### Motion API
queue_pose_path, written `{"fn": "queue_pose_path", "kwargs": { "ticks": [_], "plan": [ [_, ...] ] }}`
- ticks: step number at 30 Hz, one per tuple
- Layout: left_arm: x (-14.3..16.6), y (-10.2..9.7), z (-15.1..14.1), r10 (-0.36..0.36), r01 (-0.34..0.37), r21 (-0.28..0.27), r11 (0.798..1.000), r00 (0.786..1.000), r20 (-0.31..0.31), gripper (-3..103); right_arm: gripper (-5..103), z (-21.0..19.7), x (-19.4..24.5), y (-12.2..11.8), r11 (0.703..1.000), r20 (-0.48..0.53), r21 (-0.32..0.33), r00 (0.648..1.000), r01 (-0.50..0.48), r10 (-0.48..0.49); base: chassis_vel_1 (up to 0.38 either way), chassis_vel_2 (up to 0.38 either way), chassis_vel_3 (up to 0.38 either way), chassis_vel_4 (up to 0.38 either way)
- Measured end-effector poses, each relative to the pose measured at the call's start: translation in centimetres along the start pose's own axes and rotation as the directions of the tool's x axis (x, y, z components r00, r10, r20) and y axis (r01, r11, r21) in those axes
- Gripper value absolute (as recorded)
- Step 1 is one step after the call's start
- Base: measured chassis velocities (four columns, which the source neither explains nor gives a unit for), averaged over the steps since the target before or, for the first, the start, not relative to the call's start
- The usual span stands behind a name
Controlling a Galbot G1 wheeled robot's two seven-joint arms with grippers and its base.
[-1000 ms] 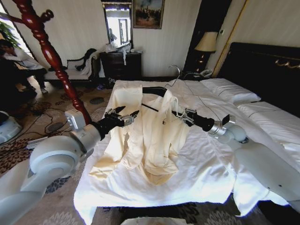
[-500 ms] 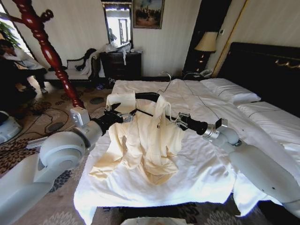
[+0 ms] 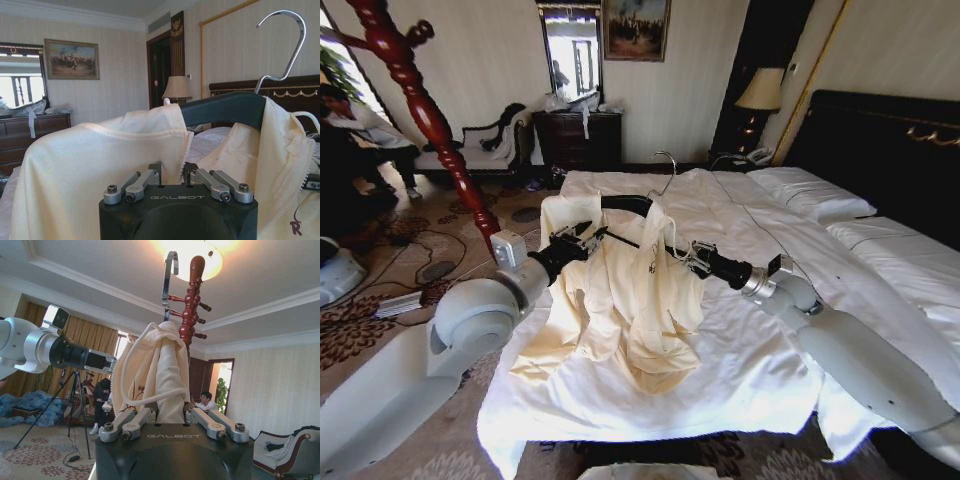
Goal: Pick up the clothes from the bed and hang them on the clothes hanger.
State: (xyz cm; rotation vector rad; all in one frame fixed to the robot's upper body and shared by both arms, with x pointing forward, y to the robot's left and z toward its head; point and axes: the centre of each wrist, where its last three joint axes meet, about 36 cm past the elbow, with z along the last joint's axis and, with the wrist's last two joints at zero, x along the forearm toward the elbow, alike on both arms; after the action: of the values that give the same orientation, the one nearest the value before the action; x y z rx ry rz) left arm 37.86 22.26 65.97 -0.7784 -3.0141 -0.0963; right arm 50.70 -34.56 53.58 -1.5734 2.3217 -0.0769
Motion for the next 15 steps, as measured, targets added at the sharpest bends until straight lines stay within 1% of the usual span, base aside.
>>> {"fn": "queue_pose_path", "kwargs": {
  "ticks": [1, 3, 4, 5, 6, 7, 8, 10, 11, 12, 15],
  "plan": [
    [0.0, 0.0, 0.0, 0.0, 0.0, 0.0, 1.0, 1.0, 0.0, 23, 19, 0.0, 0.0, 0.0, 1.0, 0.0, 0.0, 1.0, 0.0, 0.0, 0.0, 0.0, 0.0, 0.0],
    [0.0, 0.0, 0.0, 0.005, -0.005, 0.002, 1.0, 1.0, 0.003, 12, 19, 0.1, 0.0, -0.2, 1.0, -0.002, 0.004, 1.0, 0.002, -0.002, 0.0, 0.0, 0.0, 0.0],
    [0.0, 0.0, 0.0, 0.006, -0.006, 0.002, 1.0, 1.0, 0.004, 12, 19, 0.2, 0.0, -0.2, 1.0, -0.003, 0.005, 1.0, 0.002, -0.002, 0.0, 0.0, 0.0, 0.0],
    [0.1, -0.1, 0.0, 0.012, -0.012, 0.006, 1.0, 1.0, 0.011, 7, 19, 0.3, 0.1, -0.4, 1.0, -0.006, 0.01, 1.0, 0.001, -0.001, 0.0, 0.0, 0.0, 0.0],
    [0.1, -0.1, 0.0, 0.012, -0.012, 0.006, 1.0, 1.0, 0.011, 7, 19, 0.3, 0.1, -0.4, 1.0, -0.006, 0.01, 1.0, 0.001, -0.001, 0.0, 0.0, 0.0, 0.0],
    [0.1, -0.1, -0.1, 0.019, -0.02, 0.011, 1.0, 1.0, 0.019, 3, 19, 0.4, 0.1, -0.6, 1.0, -0.008, 0.013, 1.0, -0.001, 0.001, 0.0, 0.0, 0.0, 0.0],
    [0.2, -0.1, -0.2, 0.025, -0.026, 0.016, 1.0, 0.999, 0.024, 1, 19, 0.4, 0.2, -0.7, 1.0, -0.009, 0.015, 1.0, -0.003, 0.003, 0.0, 0.0, 0.0, 0.0],
    [0.4, -0.2, -0.6, 0.043, -0.044, 0.03, 0.999, 0.998, 0.039, 1, 19, 0.6, 0.3, -0.9, 1.0, -0.015, 0.02, 1.0, -0.008, 0.008, 0.0, 0.0, 0.0, 0.0],
    [0.6, -0.3, -1.2, 0.062, -0.065, 0.044, 0.997, 0.997, 0.056, 1, 19, 0.8, 0.5, -1.1, 1.0, -0.022, 0.026, 1.0, -0.014, 0.014, 0.0, 0.0, 0.0, 0.0],
    [0.6, -0.3, -1.2, 0.062, -0.065, 0.044, 0.997, 0.997, 0.056, 1, 19, 0.8, 0.5, -1.1, 1.0, -0.022, 0.026, 1.0, -0.014, 0.014, 0.0, 0.0, 0.0, 0.0],
    [0.9, -0.5, -2.3, 0.094, -0.098, 0.051, 0.994, 0.992, 0.082, 1, 19, 1.2, 0.8, -1.3, 0.999, -0.034, 0.03, 0.999, -0.021, 0.022, 0.0, 0.0, 0.0, 0.0]
  ]
}}
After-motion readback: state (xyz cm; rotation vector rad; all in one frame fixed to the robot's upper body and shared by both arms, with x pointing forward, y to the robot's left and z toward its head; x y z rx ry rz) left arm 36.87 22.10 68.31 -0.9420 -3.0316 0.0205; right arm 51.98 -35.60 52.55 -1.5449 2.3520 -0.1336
